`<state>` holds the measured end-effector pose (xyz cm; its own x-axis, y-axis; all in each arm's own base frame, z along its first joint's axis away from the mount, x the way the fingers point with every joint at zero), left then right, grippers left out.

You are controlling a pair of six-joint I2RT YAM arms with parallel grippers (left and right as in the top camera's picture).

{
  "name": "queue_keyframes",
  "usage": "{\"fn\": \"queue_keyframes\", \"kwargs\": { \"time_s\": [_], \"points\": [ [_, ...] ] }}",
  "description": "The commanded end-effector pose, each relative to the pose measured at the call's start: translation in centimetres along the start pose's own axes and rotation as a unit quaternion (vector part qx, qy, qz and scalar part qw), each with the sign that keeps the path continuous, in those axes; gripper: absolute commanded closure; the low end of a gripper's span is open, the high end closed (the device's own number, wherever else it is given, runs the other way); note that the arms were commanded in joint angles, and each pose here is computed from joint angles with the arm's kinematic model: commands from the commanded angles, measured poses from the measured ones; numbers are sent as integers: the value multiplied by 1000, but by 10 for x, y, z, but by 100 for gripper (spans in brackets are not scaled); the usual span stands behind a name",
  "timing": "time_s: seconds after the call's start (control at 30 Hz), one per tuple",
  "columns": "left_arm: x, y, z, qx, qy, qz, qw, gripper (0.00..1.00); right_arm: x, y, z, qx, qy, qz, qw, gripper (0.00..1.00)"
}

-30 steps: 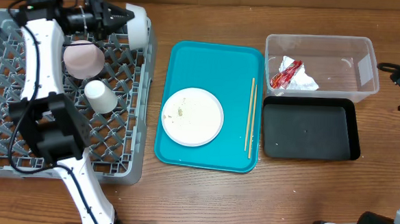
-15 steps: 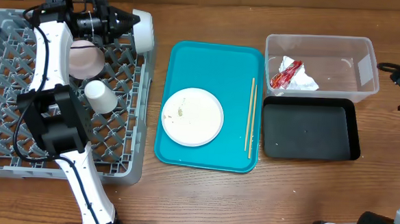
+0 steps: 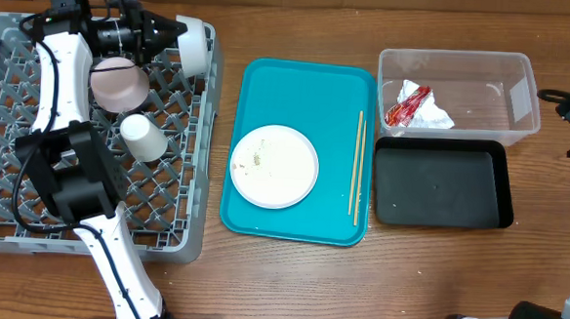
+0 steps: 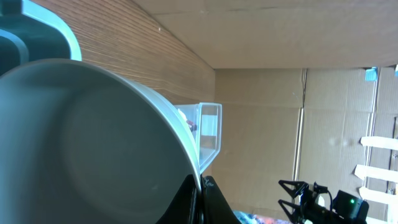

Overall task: Sort waste into correct bins and load items into the dishwasher
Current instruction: 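Lower the bowl into the rack's upper-left area with the left gripper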

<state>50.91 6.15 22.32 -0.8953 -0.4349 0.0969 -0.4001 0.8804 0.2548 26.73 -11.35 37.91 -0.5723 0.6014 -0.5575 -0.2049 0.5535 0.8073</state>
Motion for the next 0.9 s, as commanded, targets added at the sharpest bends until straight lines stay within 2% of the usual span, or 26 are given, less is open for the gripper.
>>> {"fn": "queue_keyframes", "kwargs": {
  "time_s": [0.0,0.2,0.37,0.47,0.63,0.77,0.87],
  "points": [
    [-2,-1,8,-1,17,2,1000,96,-1,2,-2,2,-3,-5,1000,0],
    [0,2,-3,2,3,-1,1000,96,-1,2,-2,2,-3,-5,1000,0],
    [9,13,-40,-7,-49,-25,998,96,-1,2,-2,2,-3,-5,1000,0],
    [21,24,-61,-42,-67,-59,995,96,-1,2,-2,2,-3,-5,1000,0],
    [43,52,-81,-145,-66,-138,978,96,-1,2,-2,2,-3,-5,1000,0],
    [61,77,-91,-145,-62,-144,977,96,-1,2,-2,2,-3,-5,1000,0],
    [62,99,-81,-153,-43,-153,975,96,-1,2,-2,2,-3,-5,1000,0]
  ]
}}
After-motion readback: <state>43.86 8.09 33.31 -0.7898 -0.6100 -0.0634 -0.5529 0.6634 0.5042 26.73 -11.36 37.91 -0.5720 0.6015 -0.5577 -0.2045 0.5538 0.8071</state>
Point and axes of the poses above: each gripper's point midway between its finger pads, its own y axis back along the fingers, its own z axis along the line the jaws close on, x = y × z, the point moved 8 cm from there along y, back along the fingers, and after that the axes turned 11 degrees about y, right-handed, at the moved point
